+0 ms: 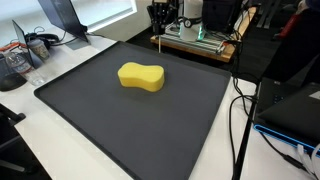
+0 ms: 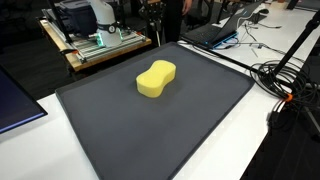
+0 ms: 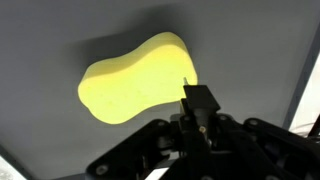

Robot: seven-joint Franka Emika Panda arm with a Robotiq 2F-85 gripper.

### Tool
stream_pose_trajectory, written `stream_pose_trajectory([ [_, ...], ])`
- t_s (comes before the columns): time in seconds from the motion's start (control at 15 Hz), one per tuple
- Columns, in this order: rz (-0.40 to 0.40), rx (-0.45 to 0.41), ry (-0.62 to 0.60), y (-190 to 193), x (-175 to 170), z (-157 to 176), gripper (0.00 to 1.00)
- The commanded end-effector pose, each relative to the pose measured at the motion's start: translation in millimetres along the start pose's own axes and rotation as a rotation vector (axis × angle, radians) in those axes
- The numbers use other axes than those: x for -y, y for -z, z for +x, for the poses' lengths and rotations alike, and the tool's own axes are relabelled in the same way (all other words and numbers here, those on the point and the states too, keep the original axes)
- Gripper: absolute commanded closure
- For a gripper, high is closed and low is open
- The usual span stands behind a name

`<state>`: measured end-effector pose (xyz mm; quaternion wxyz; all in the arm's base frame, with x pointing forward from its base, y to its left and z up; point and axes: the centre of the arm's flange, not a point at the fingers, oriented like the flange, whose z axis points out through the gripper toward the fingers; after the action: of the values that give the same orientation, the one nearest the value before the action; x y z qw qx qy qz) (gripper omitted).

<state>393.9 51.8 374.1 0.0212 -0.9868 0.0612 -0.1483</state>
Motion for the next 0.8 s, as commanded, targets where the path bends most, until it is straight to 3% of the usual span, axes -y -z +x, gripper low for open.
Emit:
stream_pose_trajectory([
  [0.0, -0.083, -0.057, 0.093, 7.7, 49.4, -58.8, 0.97],
  [0.07, -0.093, -0.032, 0.14, 7.2, 61.2, -64.1, 0.97],
  [0.13, -0.048, -0.024, 0.101, 4.1, 57.2, -18.5, 0.88],
  [0.27, -0.066, -0.025, 0.137, 4.3, 75.1, -28.9, 0.88],
  [0.47, -0.071, -0.025, 0.138, 5.3, 74.5, -29.4, 0.88],
  [0.53, -0.072, -0.025, 0.137, 5.2, 73.9, -29.1, 0.97],
  [0.73, -0.088, -0.014, 0.158, 13.0, 93.2, -16.4, 0.97],
])
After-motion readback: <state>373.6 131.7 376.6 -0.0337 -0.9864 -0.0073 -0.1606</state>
